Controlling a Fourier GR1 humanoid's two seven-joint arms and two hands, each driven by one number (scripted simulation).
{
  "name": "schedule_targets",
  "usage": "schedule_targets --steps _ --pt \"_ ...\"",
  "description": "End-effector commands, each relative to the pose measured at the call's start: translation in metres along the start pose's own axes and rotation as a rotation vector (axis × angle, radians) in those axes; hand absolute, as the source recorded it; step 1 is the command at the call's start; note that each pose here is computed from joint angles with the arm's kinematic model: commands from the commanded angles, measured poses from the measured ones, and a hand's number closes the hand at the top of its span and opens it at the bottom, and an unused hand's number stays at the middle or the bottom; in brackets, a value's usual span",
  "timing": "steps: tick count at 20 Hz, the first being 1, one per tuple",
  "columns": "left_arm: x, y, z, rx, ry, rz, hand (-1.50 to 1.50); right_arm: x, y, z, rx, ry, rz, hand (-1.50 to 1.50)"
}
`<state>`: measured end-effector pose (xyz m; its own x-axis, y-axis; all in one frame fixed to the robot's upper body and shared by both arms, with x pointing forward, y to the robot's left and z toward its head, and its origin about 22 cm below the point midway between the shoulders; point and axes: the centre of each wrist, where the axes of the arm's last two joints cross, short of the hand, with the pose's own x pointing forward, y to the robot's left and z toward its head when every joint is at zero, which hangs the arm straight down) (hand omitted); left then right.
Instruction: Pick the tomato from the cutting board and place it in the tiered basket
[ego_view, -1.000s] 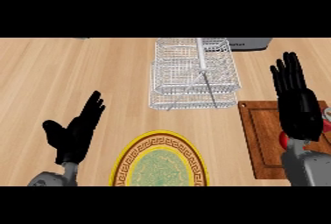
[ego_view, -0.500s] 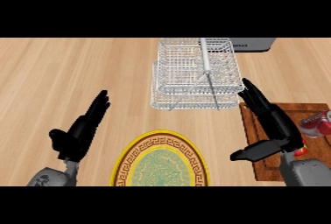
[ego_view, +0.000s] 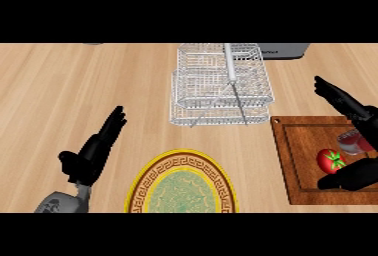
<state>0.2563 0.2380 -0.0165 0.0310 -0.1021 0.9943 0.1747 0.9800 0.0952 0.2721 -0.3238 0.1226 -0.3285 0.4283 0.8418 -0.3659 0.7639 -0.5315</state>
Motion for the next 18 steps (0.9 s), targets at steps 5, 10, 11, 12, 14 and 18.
schedule_targets --steps 5,10,11,12,14,18 --pt "0.003 0.008 -0.004 0.014 0.001 -0.011 0.00 0.081 -0.057 0.014 0.303 0.292 0.702 -1.50" --pt "-0.003 -0.001 0.001 -0.006 -0.003 0.002 0.00 0.111 -0.037 0.021 0.470 0.336 0.813 -1.50" --pt "-0.008 -0.011 0.007 -0.010 0.021 0.003 0.00 0.113 -0.036 0.025 0.480 0.359 0.822 -1.50" --pt "-0.004 0.003 -0.003 0.003 -0.005 0.000 0.00 0.107 -0.030 0.026 0.474 0.374 0.806 -1.50" --pt "-0.021 -0.002 -0.003 -0.008 0.015 0.004 0.00 0.111 -0.033 0.026 0.478 0.387 0.826 -1.50" --pt "-0.016 0.006 -0.008 -0.017 -0.007 -0.006 0.00 0.101 -0.022 0.043 0.466 0.418 0.831 -1.50"
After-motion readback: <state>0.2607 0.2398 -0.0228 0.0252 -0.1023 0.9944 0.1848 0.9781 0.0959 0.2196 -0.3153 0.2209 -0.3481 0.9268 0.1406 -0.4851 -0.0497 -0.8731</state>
